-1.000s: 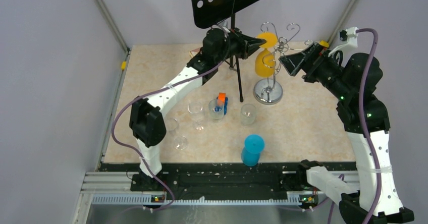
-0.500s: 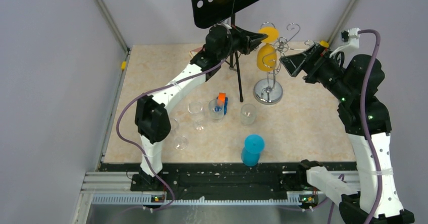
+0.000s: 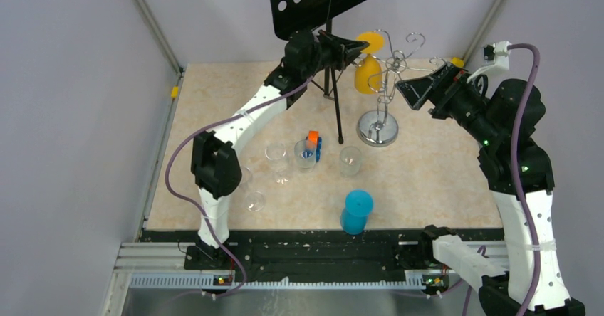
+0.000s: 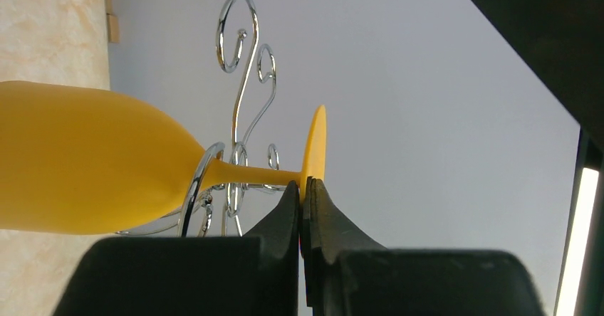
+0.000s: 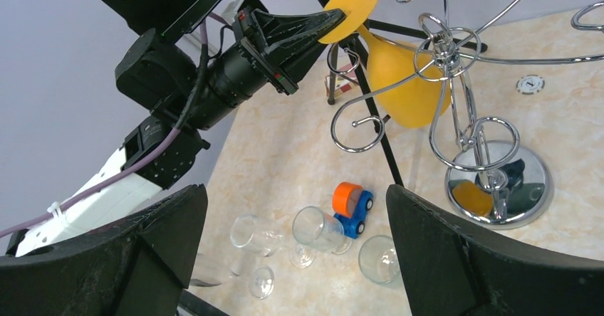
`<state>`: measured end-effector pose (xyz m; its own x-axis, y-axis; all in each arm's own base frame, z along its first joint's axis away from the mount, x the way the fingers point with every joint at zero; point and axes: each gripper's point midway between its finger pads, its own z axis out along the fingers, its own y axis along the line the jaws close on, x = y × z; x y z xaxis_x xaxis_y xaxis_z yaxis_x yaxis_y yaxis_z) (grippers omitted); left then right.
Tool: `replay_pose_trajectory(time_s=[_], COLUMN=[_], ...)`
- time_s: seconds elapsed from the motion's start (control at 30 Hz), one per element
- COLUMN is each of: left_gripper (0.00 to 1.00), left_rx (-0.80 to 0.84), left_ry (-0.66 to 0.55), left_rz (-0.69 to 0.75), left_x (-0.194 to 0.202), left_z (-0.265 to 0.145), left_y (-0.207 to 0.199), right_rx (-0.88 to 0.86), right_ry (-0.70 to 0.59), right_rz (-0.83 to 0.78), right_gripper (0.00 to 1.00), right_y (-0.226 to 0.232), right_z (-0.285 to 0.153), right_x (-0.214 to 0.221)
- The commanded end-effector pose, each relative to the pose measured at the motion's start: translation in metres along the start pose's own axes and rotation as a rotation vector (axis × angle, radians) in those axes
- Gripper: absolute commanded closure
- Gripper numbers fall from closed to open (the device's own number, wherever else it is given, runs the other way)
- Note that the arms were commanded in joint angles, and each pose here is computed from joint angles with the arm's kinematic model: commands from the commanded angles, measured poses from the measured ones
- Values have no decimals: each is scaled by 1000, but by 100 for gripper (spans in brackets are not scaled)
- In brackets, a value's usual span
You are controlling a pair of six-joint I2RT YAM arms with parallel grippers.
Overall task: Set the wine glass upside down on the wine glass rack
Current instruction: Turn the wine glass upside down at the wine rack.
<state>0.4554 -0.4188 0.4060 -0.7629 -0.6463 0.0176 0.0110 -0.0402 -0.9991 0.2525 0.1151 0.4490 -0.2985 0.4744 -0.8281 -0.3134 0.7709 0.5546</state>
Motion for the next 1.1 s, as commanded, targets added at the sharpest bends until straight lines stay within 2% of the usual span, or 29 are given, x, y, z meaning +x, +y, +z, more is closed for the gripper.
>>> replay_pose_trajectory(time_s=[0.0,0.5,1.07], left_gripper=[100,100,100], left_rx=[121,75,47], left_ry=[-46,-104,-121], left_rz=[64,90,106], left_x=[-13,-31,-32], left_z=[-6,-19,-40], left_y=[-44,-33,-29], right_rx=[-7,-12,-29], right_ry=[-38,-43,-38], right_rz=[-1,2,15], right_gripper=[1,1,1], right_y=[4,6,7], right_z=[-7,-10,-6], right_x=[-9,-10,-7])
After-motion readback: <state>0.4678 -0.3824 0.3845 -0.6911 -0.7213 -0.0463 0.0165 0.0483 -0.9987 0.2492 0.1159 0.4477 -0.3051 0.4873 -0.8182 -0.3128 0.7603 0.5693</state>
